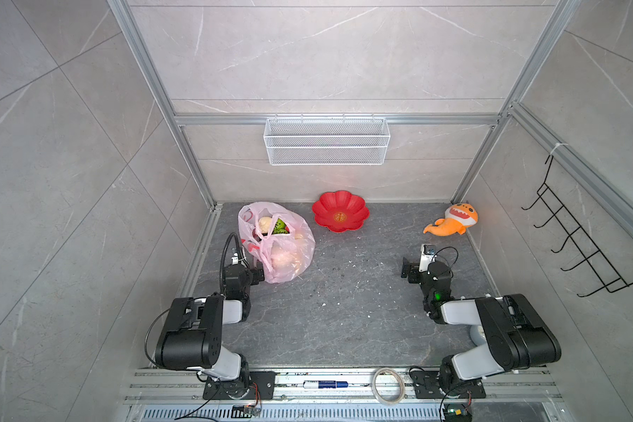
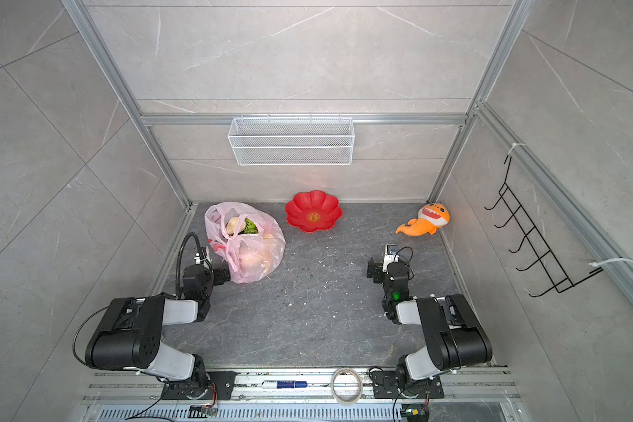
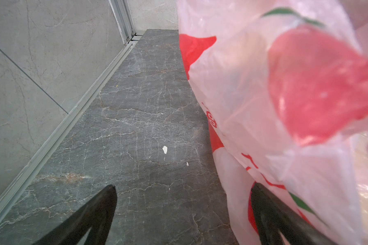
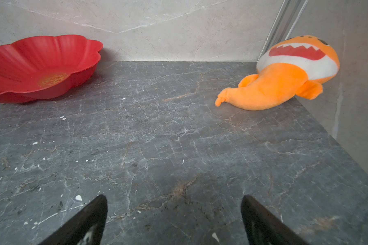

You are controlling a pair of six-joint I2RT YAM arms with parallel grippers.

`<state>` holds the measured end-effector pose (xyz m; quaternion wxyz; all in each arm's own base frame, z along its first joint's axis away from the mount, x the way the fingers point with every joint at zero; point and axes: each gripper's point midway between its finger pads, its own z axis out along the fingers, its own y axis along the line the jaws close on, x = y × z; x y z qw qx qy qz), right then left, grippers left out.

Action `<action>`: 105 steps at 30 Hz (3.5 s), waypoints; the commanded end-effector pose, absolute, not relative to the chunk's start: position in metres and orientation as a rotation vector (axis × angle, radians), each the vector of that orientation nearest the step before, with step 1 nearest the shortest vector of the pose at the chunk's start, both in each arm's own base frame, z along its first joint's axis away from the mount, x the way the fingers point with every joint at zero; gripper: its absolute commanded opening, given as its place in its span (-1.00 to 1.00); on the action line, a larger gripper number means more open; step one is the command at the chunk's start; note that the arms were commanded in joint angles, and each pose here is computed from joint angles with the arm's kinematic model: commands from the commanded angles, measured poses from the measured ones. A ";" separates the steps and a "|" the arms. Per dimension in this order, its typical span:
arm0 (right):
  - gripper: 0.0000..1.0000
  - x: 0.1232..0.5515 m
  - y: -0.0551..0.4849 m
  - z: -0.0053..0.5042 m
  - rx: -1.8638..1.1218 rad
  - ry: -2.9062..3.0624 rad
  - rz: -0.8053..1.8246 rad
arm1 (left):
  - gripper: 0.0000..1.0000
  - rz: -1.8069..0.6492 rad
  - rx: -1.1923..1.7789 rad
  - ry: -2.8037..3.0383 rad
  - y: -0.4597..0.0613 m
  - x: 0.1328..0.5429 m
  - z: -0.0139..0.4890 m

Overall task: Take fruits out of the plastic bag
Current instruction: Move the plate to the center of the table.

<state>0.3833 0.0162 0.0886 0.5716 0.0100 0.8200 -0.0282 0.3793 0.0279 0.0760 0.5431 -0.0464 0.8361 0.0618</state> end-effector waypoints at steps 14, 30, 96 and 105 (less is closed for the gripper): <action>0.99 0.388 0.019 0.094 -0.002 1.912 -0.067 | 1.00 0.140 -0.111 1.943 0.028 0.383 0.088; 0.99 0.390 0.018 0.097 0.006 1.911 -0.072 | 1.00 0.126 -0.093 1.936 0.025 0.384 0.090; 0.22 0.560 0.220 0.091 0.600 2.333 0.438 | 0.85 -0.093 -0.172 2.227 -0.099 0.318 0.241; 0.13 0.568 0.215 0.077 0.671 2.347 0.380 | 0.62 -0.084 -0.159 2.204 -0.098 0.319 0.247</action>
